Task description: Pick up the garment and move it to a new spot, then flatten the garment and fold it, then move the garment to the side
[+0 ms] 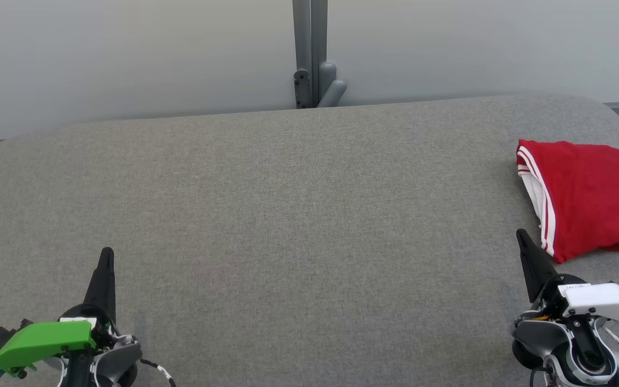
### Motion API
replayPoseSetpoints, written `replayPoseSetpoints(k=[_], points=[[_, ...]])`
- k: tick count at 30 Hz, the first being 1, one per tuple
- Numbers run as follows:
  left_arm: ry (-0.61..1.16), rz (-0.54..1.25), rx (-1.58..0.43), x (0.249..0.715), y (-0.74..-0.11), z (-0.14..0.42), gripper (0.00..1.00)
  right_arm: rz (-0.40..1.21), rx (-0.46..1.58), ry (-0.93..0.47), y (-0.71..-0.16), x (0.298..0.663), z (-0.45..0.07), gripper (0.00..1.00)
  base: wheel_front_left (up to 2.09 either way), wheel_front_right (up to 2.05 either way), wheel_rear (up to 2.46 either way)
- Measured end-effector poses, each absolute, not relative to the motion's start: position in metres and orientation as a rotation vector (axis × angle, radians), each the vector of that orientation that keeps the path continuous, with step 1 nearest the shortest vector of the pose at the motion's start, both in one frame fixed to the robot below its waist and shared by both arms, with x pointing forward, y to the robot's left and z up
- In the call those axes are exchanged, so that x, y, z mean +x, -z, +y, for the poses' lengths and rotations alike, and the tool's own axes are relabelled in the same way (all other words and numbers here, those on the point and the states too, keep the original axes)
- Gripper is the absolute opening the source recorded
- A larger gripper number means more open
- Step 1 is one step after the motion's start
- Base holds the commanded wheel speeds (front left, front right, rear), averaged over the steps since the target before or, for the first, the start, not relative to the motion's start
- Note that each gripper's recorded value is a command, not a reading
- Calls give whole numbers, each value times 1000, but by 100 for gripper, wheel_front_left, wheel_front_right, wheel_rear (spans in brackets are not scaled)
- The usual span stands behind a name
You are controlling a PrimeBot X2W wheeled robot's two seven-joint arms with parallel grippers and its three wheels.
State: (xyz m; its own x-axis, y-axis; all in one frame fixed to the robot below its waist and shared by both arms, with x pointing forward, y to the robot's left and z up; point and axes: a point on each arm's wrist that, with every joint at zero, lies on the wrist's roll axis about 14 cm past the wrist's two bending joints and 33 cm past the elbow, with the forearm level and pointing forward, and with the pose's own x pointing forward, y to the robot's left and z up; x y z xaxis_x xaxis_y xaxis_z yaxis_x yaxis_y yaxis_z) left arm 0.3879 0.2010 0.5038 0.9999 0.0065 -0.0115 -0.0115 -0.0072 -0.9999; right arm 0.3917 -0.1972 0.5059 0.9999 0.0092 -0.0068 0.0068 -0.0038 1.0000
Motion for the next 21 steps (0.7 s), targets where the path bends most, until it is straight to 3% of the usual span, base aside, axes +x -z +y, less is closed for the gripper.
replayPoseSetpoints(k=[21], points=[[-14, 4, -1578, 388, -504, 201, 0, 13, 1575, -2, -506, 392, -197, 0, 0, 0, 0]])
